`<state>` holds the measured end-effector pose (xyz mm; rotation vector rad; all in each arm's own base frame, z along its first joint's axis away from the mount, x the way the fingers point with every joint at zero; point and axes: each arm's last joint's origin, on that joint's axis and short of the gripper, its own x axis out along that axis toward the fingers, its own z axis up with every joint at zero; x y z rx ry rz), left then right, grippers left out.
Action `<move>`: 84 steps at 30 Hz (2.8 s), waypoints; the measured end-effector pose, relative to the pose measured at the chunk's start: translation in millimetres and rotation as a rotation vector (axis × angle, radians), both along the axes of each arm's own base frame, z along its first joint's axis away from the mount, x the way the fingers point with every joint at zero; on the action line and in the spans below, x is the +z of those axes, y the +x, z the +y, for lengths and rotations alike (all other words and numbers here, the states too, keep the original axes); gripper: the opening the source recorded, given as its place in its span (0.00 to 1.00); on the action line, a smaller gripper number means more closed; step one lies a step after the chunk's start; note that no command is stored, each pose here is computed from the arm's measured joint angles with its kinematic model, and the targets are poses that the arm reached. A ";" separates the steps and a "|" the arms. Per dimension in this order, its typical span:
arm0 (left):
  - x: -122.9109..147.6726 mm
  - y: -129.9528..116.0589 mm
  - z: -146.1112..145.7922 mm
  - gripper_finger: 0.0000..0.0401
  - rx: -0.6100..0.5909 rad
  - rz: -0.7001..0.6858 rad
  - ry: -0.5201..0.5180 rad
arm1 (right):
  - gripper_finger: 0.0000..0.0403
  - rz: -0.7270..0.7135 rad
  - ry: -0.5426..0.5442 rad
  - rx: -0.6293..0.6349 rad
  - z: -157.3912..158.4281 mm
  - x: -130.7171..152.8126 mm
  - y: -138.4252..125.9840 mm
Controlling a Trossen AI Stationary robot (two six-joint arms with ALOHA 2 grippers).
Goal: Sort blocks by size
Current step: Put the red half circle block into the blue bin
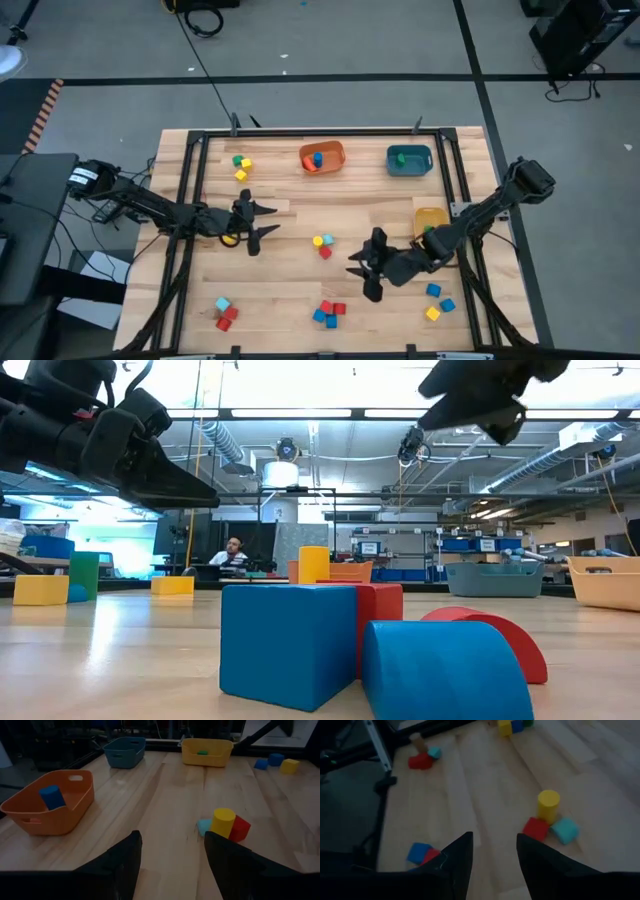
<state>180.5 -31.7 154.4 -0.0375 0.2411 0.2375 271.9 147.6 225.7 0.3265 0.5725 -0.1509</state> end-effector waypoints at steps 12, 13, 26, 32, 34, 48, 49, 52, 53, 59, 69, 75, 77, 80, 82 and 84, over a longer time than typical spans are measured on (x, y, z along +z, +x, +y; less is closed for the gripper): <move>-0.2 0.1 -2.2 0.56 -0.040 0.004 -0.010 | 0.41 0.283 -0.162 0.095 53.5 3.1 55.7; -0.2 0.0 -3.0 0.56 -0.044 0.005 -0.010 | 0.41 0.326 -0.177 0.104 56.9 0.8 59.8; 0.2 -7.0 -28.2 0.55 -0.163 0.000 -0.006 | 0.49 0.527 -0.151 0.220 98.6 -50.7 85.3; 0.2 -8.9 -32.9 0.54 -0.169 -0.002 0.000 | 0.55 0.554 -0.149 0.210 104.5 -63.8 83.8; 0.2 -9.0 -33.1 0.53 -0.170 -0.002 0.001 | 0.56 0.561 -0.145 0.204 104.8 -67.3 84.3; -0.2 -9.1 -33.0 0.53 -0.167 0.001 0.000 | 0.52 0.606 -0.155 0.188 100.1 -83.5 84.7; -0.1 -9.1 -33.0 0.53 -0.167 0.001 0.000 | 0.50 0.603 -0.154 0.187 99.8 -84.4 84.7; -0.2 -9.1 -33.0 0.53 -0.167 0.002 0.000 | 0.41 0.608 -0.152 0.181 98.7 -88.3 83.1; -0.2 -9.1 -33.0 0.53 -0.168 0.001 -0.001 | 0.39 0.604 -0.148 0.182 98.8 -89.3 83.1; -0.3 -9.1 -33.6 0.53 -0.188 0.003 -0.006 | 0.36 0.608 -0.139 0.168 97.8 -90.5 81.7; 0.2 -9.0 -34.0 0.53 -0.183 -0.009 -0.063 | 0.36 0.692 -0.230 0.000 76.9 -64.2 63.8; 0.3 -8.9 -34.5 0.53 -0.200 -0.009 -0.071 | 0.36 0.668 -0.392 -0.177 47.4 -13.9 40.2; 0.3 -8.9 -34.5 0.53 -0.200 -0.009 -0.071 | 0.36 0.655 -0.430 -0.233 32.8 2.8 32.0; 0.4 -8.9 -34.5 0.53 -0.200 -0.009 -0.071 | 0.36 0.654 -0.455 -0.300 4.9 19.5 18.9; 0.4 -8.9 -34.5 0.53 -0.200 -0.009 -0.071 | 0.36 0.652 -0.441 -0.342 -15.9 26.7 9.9; 0.3 -8.9 -34.5 0.53 -0.200 -0.009 -0.071 | 0.36 0.654 -0.417 -0.395 -39.9 32.4 -1.7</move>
